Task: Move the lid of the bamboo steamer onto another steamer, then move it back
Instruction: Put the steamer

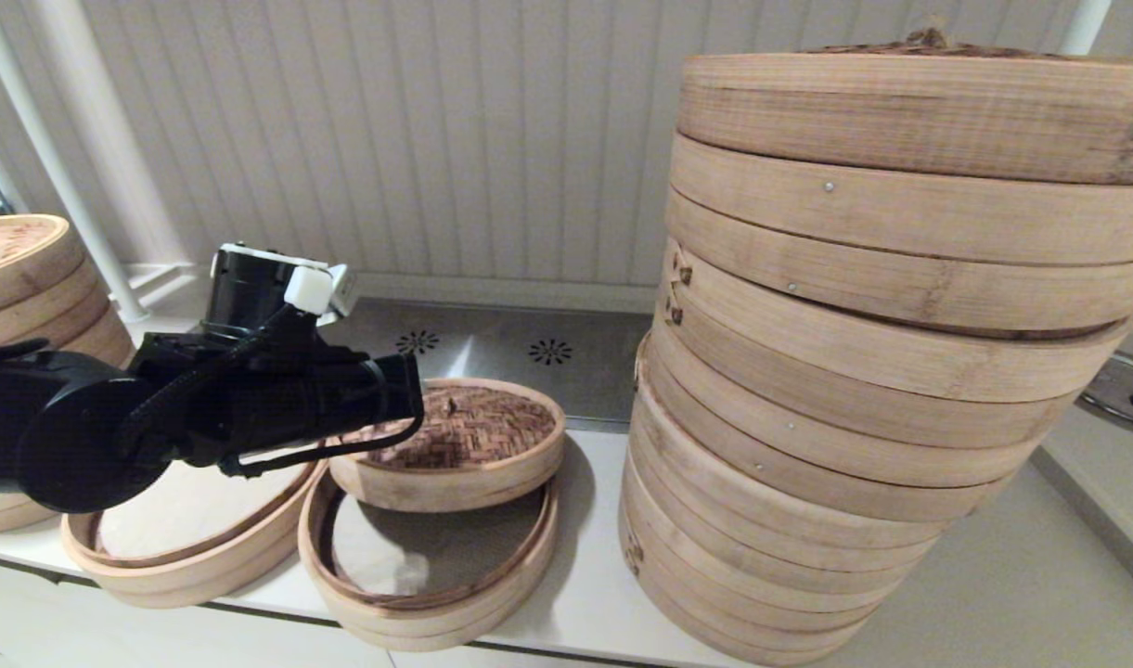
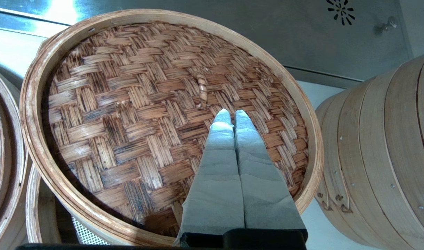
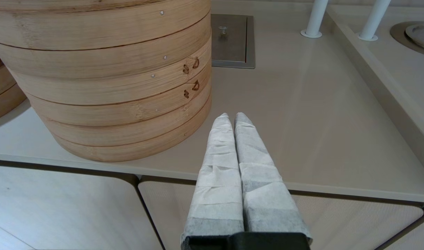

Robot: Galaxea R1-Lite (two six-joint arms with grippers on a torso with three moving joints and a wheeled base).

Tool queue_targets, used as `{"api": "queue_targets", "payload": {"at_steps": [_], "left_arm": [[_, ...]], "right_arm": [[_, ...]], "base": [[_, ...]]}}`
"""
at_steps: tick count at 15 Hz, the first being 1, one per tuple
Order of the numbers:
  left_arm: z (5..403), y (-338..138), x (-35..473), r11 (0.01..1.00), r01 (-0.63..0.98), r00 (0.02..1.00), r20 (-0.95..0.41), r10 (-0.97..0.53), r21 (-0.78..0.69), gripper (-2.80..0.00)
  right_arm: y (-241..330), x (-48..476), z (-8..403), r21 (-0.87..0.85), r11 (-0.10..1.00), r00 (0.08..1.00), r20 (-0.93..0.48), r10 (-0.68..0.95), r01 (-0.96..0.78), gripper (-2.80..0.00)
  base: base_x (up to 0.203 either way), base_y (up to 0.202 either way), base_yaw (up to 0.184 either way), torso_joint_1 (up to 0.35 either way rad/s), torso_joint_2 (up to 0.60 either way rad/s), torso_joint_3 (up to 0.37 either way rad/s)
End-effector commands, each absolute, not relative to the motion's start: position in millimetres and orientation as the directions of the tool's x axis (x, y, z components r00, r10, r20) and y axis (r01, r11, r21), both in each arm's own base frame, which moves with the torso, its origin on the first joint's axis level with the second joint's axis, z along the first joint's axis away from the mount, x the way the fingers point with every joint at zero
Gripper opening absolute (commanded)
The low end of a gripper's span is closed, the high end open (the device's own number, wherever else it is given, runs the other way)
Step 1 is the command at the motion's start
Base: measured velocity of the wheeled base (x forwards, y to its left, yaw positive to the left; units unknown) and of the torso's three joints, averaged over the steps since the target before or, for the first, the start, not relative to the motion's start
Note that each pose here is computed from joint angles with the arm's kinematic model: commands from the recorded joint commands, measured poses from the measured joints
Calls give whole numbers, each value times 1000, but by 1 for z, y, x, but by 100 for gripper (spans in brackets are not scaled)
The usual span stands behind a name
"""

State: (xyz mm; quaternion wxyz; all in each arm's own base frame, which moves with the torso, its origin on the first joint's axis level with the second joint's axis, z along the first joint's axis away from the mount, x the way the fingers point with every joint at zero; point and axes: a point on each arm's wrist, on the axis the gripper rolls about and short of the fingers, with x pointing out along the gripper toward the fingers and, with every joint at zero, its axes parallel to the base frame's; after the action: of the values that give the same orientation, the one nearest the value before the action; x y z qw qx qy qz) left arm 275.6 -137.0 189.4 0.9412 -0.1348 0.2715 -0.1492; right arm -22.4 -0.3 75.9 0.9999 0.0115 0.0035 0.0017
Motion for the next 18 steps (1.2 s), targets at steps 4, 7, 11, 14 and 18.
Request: {"api": "queue_targets", "payload": {"at_steps": [4, 7, 11, 14, 18], "left_arm": [[195, -142, 286, 916, 209, 819, -451, -355, -342, -280], [196, -145, 292, 922, 197, 813, -470, -343, -332, -280], [197, -147, 296, 926, 192, 807, -485, -338, -325, 0], [197, -146, 294, 930, 188, 804, -493, -331, -317, 0], [187, -151, 304, 932, 185, 796, -509, -328, -312, 0]], "right_arm": [[0, -22, 76, 23, 1000, 1000, -8, 3, -3, -280], [0, -22, 76, 23, 1000, 1000, -8, 5, -4, -280], [0, -22, 76, 23, 1000, 1000, -8, 4, -3, -280], [0, -22, 76, 23, 1000, 1000, -8, 4, -4, -280], [0, -22, 76, 23, 1000, 1000, -8, 3, -3, -280]], "base": [[0, 0, 0, 0, 0, 0], [0, 0, 0, 0, 0, 0], [0, 0, 0, 0, 0, 0], [0, 0, 0, 0, 0, 0], [0, 0, 0, 0, 0, 0]]}}
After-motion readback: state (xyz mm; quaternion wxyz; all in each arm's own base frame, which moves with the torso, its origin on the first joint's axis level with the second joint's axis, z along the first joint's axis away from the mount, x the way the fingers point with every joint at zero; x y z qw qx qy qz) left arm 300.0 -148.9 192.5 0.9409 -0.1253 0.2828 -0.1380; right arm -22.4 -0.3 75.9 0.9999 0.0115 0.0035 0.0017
